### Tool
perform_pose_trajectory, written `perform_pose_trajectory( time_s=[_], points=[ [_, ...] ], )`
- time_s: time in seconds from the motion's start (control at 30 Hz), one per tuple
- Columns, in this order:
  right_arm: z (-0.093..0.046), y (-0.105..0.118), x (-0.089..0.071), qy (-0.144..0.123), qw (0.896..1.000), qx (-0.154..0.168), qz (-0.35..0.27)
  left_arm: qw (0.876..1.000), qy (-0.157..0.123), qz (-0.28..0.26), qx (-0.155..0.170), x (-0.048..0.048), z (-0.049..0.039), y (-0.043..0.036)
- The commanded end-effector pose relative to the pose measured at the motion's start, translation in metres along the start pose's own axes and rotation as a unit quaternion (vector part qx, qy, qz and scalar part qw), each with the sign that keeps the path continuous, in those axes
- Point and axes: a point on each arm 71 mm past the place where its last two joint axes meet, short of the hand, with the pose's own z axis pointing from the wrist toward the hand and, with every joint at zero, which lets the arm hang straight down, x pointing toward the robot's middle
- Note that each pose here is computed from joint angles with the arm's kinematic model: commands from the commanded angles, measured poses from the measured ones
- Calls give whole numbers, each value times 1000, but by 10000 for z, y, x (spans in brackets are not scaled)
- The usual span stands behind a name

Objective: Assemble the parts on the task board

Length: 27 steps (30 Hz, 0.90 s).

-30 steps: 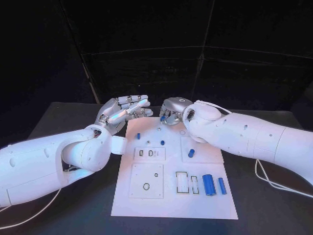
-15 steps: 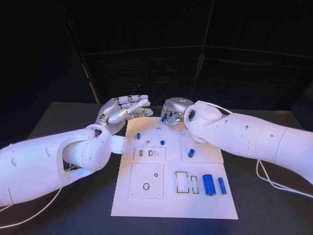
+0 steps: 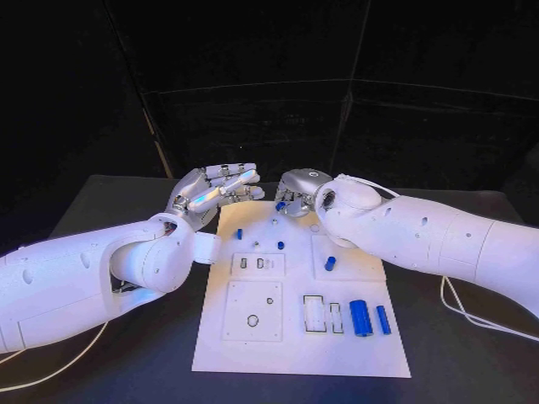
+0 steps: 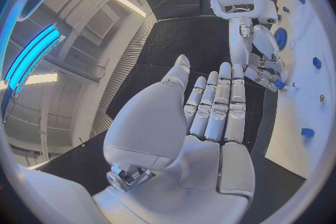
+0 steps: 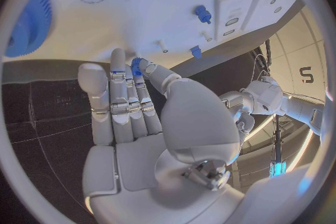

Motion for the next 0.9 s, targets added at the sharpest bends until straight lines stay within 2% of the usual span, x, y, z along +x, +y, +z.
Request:
perform_pose_trajectory(
  time_s=[0.03, 0.37, 0.9],
  points=[
    [-3, 23, -13, -6, 1000, -8, 1, 1000, 6, -3, 3, 13, 6, -13],
    [1, 27, -5, -1, 1000, -7, 1, 1000, 5, -3, 2, 9, 8, -12],
    [22, 3, -13, -7, 1000, 2, 4, 1000, 4, -2, 2, 4, 5, -14]
  ],
)
